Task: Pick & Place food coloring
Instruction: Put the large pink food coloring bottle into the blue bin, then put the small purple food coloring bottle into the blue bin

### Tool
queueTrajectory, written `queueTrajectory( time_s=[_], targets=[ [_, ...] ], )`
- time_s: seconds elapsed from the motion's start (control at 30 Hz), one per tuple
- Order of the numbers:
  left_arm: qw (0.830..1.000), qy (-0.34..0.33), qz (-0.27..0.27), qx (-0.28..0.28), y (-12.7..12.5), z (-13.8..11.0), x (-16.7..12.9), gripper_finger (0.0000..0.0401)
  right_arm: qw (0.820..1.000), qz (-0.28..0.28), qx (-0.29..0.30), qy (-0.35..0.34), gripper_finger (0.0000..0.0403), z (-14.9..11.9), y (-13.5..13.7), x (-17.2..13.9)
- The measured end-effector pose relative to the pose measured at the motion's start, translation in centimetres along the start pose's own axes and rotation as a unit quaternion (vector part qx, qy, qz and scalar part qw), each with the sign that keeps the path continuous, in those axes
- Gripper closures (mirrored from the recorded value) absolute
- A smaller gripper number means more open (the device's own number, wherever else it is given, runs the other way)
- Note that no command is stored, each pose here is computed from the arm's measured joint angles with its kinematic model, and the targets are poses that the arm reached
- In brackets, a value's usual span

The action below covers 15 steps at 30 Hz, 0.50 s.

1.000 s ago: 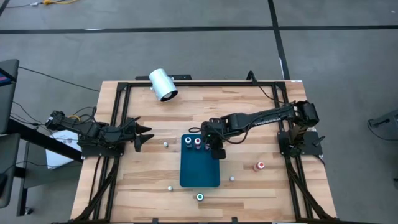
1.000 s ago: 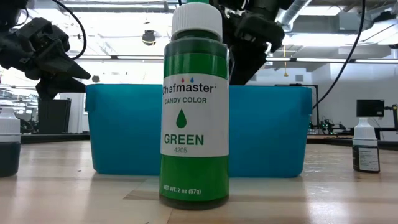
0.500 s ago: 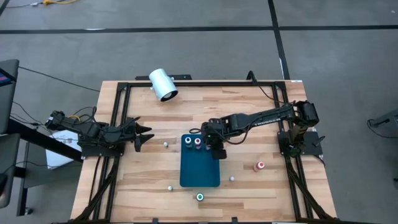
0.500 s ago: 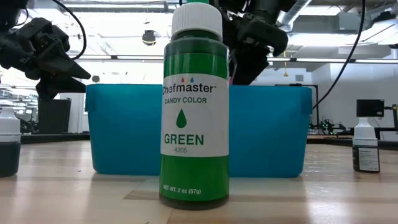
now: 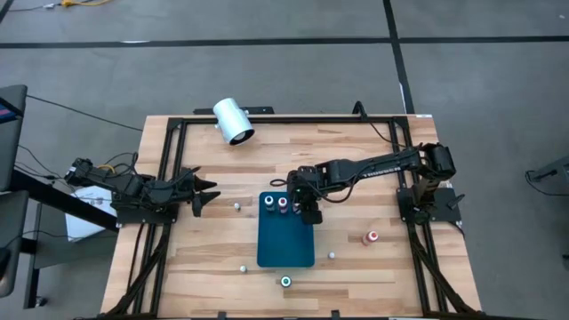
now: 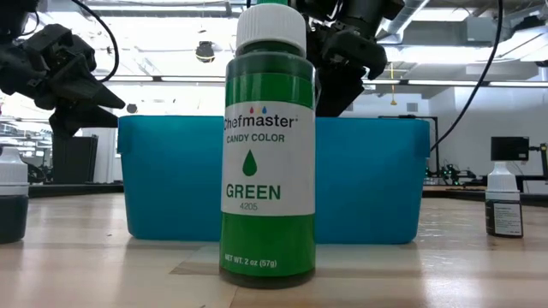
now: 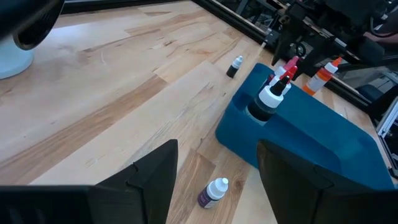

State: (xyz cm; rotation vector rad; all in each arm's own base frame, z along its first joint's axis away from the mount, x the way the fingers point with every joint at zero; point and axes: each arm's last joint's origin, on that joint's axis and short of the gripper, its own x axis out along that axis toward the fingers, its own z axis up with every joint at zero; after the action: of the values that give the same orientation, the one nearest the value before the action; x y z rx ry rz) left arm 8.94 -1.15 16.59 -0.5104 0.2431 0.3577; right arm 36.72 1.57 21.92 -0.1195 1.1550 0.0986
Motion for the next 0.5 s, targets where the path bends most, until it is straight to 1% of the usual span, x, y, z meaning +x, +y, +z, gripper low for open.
queueTrajectory(
  time_s=[0.23,0.3,0.5],
  targets=[
    [1.000,0.000,0.000,0.000,0.0,0.0,0.0,0.0192,1.000,0.001,-0.001,0.007,0.0233,0.0,0.1,-0.1],
    [1.000,0.000,0.000,0.000,0.0,0.0,0.0,0.0192,1.000,0.003,-0.001,0.015,0.0235,0.1,0.1,-0.6],
    [1.000,0.000,0.000,0.001,0.0,0.0,0.0,0.0192,1.000,0.002,-0.005,0.011,0.0243,1.2,0.0,-2.2]
  ],
)
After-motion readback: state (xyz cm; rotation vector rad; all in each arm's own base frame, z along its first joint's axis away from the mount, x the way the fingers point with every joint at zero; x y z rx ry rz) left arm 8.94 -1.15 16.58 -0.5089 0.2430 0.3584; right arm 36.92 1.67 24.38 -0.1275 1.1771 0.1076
